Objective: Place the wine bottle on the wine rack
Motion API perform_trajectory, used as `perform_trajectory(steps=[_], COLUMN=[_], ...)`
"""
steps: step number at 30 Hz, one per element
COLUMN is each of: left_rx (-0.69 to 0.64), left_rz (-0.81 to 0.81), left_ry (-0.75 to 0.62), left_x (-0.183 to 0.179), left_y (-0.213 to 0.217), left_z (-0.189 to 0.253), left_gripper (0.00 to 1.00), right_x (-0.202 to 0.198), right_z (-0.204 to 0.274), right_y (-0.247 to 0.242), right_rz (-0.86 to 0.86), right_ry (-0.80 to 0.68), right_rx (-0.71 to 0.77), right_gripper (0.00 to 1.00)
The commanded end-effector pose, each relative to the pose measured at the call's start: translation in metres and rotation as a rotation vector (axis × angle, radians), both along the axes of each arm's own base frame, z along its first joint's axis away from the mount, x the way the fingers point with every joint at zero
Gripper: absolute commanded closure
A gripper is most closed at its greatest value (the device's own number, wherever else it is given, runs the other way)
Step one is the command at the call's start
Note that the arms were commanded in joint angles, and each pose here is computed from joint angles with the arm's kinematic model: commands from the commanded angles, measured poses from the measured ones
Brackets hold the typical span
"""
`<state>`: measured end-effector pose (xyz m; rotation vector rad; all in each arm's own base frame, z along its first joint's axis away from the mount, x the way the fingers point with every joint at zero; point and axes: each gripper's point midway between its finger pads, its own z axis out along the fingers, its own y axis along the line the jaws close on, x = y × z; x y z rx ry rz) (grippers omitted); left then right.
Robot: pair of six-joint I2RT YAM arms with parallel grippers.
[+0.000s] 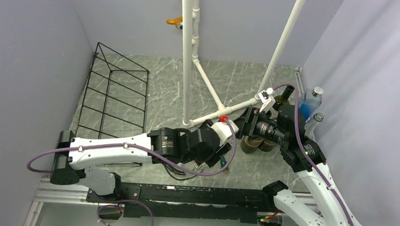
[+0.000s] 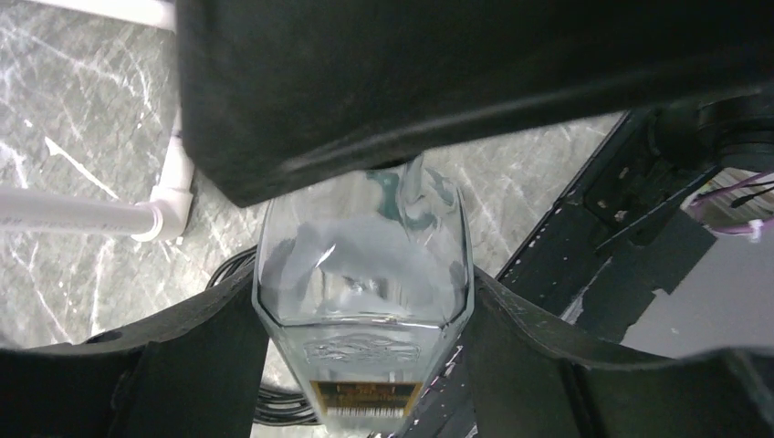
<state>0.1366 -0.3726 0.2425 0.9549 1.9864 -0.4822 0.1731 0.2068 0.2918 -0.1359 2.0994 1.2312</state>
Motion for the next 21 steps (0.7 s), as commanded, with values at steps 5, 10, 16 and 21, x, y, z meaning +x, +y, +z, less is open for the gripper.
perform_trajectory(steps=[5,10,16,21], left_rx=[-0.146,-0.169,-0.161,-0.197], left_rz=[0.125,0.213,0.401,0.619], left_ry=[-0.08,-0.095,-0.131,-0.075], left_x=[0.015,0.021,0.034,0.046], left_y=[0.025,0.05,0.11,0.168], left_z=[0.041,0.043,0.046,0.05], left_gripper=[1.0,1.0,1.0,1.0], right_x=[0.003,0.013,0.012,0.014], right_z=[0.053,0.055,0.055,0.051], right_y=[-0.007,-0.027,-0.046,-0.058], right_rz=[-0.06,-0.183,-0.266,-0.315], right_ry=[-0.16,-0.186,-0.238,-0.257], right_rx=[0.071,-0.002,-0.038,-0.09], right_gripper=[0.0,0.0,0.0,0.0])
